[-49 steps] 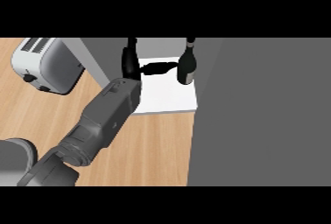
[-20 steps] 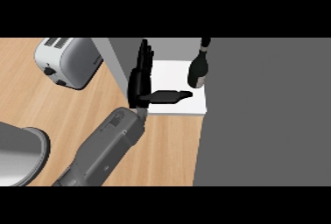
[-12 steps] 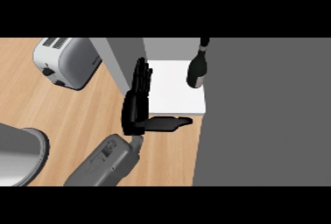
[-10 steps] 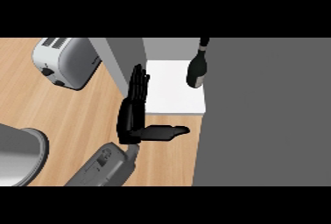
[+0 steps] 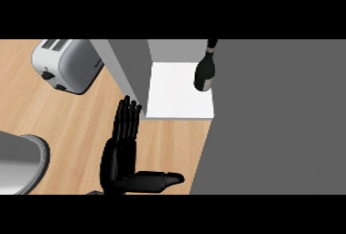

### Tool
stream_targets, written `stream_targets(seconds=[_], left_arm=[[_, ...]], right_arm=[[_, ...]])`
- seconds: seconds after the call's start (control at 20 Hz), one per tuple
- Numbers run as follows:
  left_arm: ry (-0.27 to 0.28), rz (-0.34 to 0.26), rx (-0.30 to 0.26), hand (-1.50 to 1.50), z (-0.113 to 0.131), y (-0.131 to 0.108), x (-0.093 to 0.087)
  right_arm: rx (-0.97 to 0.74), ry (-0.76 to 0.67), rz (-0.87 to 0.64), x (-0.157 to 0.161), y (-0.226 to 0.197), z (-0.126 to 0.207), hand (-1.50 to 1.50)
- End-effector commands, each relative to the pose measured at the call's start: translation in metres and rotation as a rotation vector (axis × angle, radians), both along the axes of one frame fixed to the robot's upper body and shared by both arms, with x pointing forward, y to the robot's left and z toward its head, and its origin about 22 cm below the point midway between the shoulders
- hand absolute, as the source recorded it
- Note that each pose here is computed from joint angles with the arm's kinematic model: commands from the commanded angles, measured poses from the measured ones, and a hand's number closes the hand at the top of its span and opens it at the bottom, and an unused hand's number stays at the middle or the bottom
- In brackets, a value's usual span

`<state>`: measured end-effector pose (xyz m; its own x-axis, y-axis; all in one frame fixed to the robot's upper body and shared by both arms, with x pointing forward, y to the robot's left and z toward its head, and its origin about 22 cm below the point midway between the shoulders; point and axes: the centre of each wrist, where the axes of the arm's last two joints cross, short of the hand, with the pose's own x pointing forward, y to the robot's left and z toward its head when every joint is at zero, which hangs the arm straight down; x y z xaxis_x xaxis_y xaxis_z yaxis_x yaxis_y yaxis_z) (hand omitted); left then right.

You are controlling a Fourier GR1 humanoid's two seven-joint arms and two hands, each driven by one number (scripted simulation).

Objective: Pick up the wine, place it into the cabinet and close the cabinet

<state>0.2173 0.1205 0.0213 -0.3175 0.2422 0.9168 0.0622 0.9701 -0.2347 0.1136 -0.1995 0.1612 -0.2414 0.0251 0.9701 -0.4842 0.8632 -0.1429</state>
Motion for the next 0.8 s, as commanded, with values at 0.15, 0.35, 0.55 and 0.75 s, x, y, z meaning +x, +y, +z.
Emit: stream_targets(seconds=[0.15,0.35,0.55,0.75], left_arm=[[-0.003,0.031,0.007,-1.50,0.007,0.025,-0.050],[0.006,0.051,0.032,-1.50,0.003,0.055,-0.058],[-0.004,0.038,0.055,-1.50,0.024,0.072,-0.057],[-0.013,0.067,0.024,-1.50,0.029,0.100,-0.073]], right_arm=[[-0.005,0.037,0.301,-0.037,0.008,0.025,1.50],[-0.005,0.017,0.360,-0.048,0.017,0.028,1.50],[0.002,-0.030,0.374,-0.044,0.027,0.035,1.50],[0.005,0.002,0.381,-0.034,0.044,0.030,1.50]])
